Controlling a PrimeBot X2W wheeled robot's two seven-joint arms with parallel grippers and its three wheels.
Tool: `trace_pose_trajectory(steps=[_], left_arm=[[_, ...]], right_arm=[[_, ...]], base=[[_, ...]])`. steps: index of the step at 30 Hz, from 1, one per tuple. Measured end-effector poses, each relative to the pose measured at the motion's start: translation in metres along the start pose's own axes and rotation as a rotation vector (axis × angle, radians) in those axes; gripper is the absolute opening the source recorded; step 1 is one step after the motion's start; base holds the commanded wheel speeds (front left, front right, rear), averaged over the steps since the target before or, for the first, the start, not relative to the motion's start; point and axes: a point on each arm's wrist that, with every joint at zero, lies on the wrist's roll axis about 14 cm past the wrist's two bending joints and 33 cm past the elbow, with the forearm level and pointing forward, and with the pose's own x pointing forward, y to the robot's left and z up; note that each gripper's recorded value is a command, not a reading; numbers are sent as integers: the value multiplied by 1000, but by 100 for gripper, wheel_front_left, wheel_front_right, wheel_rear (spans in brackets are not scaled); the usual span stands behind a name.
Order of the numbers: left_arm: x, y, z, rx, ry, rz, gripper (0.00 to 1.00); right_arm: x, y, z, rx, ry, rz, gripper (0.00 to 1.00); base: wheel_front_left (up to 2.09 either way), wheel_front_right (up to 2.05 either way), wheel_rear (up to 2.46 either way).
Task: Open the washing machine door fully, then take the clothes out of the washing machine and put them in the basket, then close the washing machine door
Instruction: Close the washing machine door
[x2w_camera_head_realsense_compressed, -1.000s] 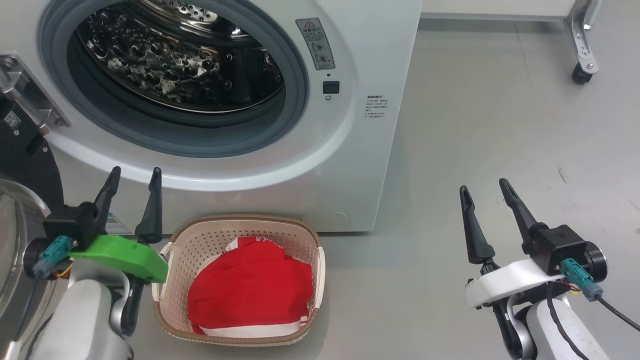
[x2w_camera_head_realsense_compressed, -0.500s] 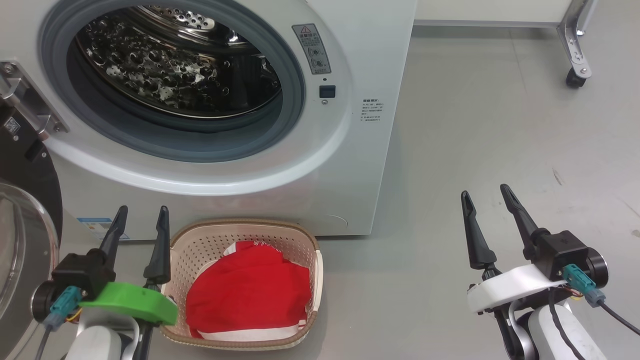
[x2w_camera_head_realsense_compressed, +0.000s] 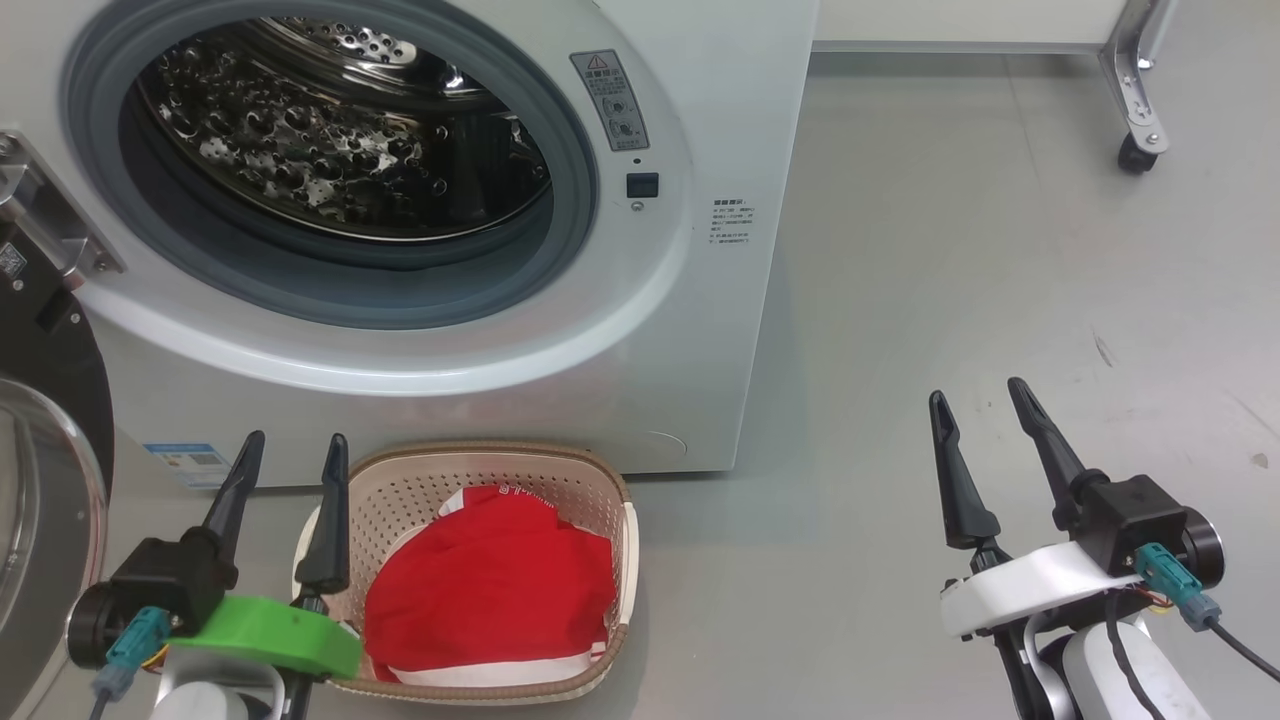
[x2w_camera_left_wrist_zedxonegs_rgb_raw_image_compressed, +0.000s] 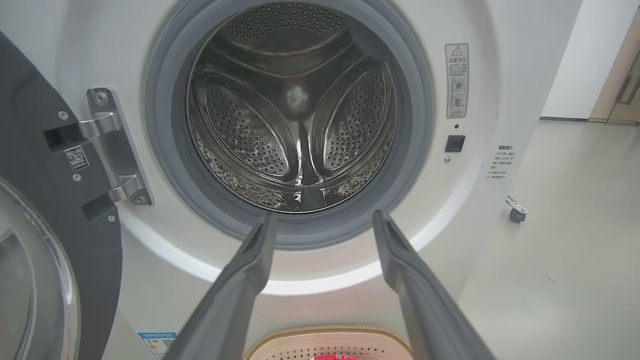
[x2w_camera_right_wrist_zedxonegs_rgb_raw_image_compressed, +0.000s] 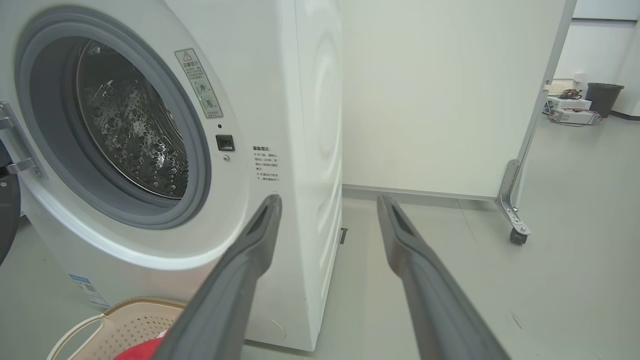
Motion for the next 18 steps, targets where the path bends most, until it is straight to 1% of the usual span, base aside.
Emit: trace_pose_trajectory(steps=[3, 18], left_arm=[[-1, -3, -1, 13, 3, -9, 100], [-4, -8, -2, 9, 3, -23, 100]], right_arm=[[-1, -2, 0, 3, 0, -7, 100], [-2, -10, 5, -13, -14, -20, 100]], base=[[0, 0, 0], [0, 0, 0]])
